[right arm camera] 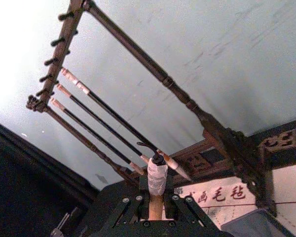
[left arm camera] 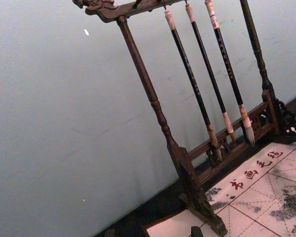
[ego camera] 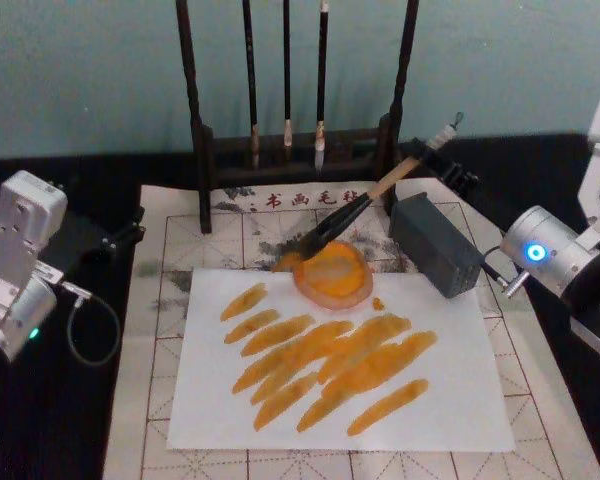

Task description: Pick up the brush from the inkstone, write on the paper, then place the brush back to its original position.

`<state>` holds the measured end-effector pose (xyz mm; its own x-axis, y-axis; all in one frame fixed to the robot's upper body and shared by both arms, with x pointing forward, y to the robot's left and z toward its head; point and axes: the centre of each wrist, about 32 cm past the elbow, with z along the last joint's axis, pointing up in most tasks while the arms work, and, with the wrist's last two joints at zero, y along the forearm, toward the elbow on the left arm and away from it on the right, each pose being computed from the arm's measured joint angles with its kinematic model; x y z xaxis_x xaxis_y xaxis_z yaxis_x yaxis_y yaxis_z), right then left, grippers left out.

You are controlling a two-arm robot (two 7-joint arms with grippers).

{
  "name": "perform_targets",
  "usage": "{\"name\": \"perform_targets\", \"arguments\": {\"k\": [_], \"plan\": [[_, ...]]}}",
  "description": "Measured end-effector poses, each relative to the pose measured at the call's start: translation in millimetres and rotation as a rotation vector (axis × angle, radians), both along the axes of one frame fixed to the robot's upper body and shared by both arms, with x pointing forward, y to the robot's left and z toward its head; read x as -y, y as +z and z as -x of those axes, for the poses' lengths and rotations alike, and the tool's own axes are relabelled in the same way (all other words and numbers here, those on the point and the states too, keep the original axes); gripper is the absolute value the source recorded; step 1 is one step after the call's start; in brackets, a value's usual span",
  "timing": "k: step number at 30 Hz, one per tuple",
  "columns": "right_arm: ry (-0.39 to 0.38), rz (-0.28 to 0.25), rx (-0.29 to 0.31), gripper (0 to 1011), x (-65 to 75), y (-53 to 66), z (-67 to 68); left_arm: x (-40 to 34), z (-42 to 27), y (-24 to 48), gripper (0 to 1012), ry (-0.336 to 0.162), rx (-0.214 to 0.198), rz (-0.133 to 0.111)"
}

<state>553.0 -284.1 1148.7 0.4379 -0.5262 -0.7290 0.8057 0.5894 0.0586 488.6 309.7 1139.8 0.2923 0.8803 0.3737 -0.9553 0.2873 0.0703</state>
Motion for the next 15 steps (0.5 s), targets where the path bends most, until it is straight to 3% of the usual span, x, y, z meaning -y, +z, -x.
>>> {"name": "perform_targets", "arguments": {"k": [15], "plan": [[-0.077, -0.015, -0.015, 184, 21.0, -1.5, 12.3, 0.0, 0.0, 0.0, 1001, 0.0, 0.0, 0.0]]}}
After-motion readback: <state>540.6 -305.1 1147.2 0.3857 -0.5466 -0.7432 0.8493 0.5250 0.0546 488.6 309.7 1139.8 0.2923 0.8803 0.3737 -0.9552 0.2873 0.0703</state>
